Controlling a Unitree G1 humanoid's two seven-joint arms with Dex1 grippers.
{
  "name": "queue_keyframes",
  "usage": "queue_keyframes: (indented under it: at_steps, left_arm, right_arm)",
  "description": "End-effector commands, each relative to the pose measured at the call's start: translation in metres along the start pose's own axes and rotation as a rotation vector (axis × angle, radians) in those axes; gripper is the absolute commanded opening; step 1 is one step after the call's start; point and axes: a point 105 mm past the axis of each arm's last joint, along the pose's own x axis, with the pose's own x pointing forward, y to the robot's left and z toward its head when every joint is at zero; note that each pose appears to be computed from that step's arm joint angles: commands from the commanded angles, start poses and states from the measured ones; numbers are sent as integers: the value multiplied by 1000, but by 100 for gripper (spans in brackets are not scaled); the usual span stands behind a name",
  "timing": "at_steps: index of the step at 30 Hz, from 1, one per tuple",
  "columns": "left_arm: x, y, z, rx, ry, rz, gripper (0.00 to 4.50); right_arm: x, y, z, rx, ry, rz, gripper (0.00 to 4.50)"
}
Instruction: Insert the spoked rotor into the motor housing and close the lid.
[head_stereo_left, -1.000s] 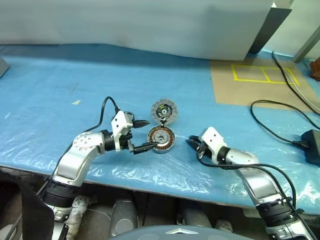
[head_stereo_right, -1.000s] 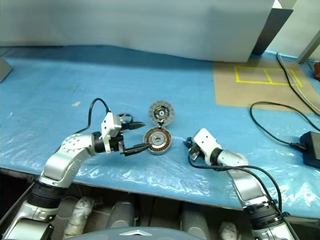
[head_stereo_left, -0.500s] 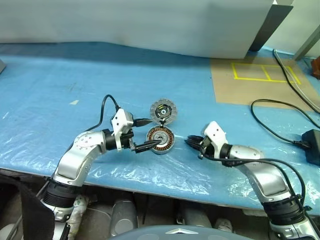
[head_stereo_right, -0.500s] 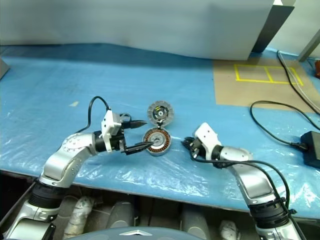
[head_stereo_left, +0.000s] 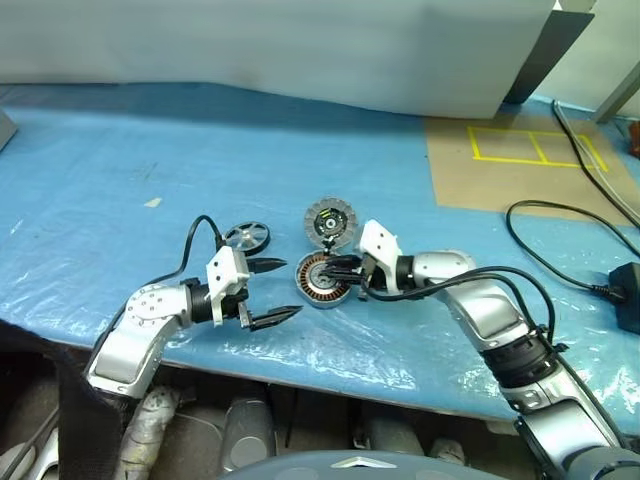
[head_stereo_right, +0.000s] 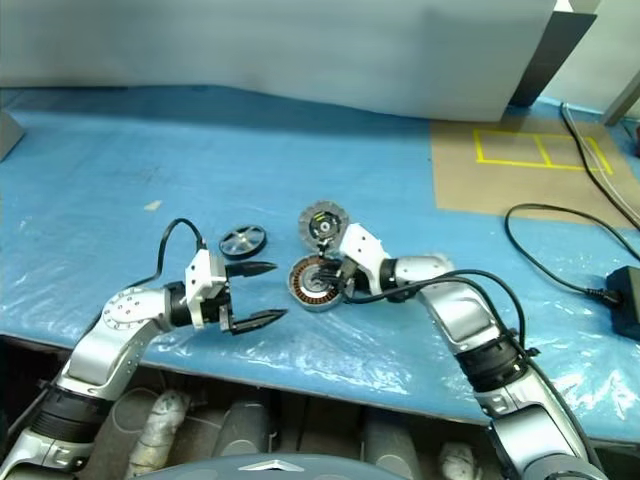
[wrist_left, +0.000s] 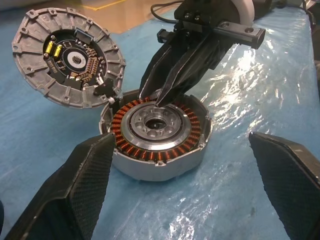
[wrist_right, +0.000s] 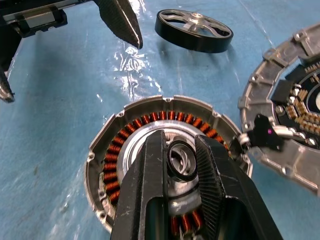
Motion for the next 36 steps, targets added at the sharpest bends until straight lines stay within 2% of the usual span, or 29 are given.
queue_keyframes:
  at_steps: [1, 11, 14, 18, 26, 35, 36]
  left_arm:
    - [-2, -1, 1, 39, -22, 17, 450]
    - [-3, 2, -7, 13, -40, 48, 450]
    - [0, 4, 3, -31, -84, 60, 450]
    - [2, 2, 6, -20, -74, 47, 450]
    - [6, 1, 21, -7, -70, 43, 450]
    - [10, 3, 29, -9, -69, 47, 450]
    - [10, 3, 30, -10, -69, 47, 450]
  right_arm:
    - [6, -4, 6, -64, -16, 15, 48]
    - [11, 0, -5, -90, 13, 56, 48]
    - [13, 2, -1, -101, -2, 66, 48]
    - [14, 1, 4, -119, -12, 73, 48]
    - [11, -3, -12, -171, 50, 52, 48]
    - [12, 0, -14, -195, 65, 62, 48]
    - [12, 1, -15, -197, 66, 70, 121]
